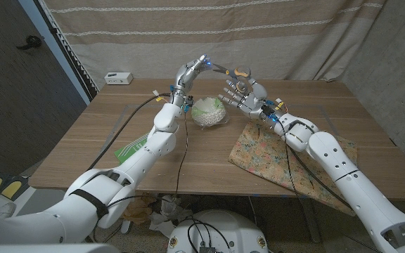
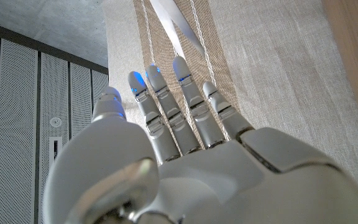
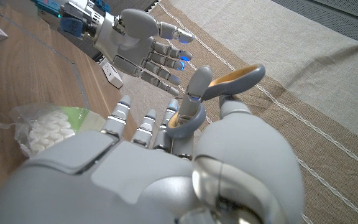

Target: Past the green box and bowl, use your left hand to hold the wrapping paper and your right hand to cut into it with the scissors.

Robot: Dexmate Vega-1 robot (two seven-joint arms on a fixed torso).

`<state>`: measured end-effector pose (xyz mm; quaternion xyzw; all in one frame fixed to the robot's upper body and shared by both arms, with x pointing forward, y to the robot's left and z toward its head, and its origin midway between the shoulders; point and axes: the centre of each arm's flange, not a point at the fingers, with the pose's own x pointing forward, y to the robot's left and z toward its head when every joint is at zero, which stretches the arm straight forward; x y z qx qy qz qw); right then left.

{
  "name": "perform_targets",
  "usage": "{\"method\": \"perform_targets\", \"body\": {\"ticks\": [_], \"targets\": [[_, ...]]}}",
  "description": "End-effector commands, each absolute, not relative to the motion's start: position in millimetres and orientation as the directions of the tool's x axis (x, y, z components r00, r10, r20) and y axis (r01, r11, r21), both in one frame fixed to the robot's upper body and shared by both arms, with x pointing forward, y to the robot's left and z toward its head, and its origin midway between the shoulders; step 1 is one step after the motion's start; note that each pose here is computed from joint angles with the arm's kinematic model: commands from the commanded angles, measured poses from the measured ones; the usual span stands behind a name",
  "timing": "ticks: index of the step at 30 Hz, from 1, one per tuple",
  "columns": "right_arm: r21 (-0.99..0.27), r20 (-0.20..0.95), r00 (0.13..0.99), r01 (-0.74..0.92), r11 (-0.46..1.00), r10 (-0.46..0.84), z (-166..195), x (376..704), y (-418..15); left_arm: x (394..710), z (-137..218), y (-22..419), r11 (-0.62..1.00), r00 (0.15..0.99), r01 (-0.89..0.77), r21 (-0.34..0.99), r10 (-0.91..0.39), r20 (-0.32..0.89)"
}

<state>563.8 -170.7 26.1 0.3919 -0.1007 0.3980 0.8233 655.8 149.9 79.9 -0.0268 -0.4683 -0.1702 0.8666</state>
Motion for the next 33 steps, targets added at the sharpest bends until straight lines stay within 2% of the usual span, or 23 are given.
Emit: {"method": "perform_targets", "body": {"ticks": [1,12,23,33], "targets": [[0.620,0.489,0.666,-0.720,0.313,0.563,21,569,-163,655,76,152,0.942,0.515,0.318,0.109,-0.269,0.814],[0.590,0.552,0.634,-0.756,0.284,0.541,27,567,-162,654,74,151,0.931,0.517,0.340,0.136,-0.305,0.800],[0.551,0.564,0.622,-0.774,0.313,0.543,38,561,-163,651,85,152,0.930,0.482,0.334,0.156,-0.310,0.819],[0.542,0.565,0.608,-0.783,0.304,0.558,46,556,-158,652,84,158,0.937,0.507,0.325,0.124,-0.283,0.814]]}}
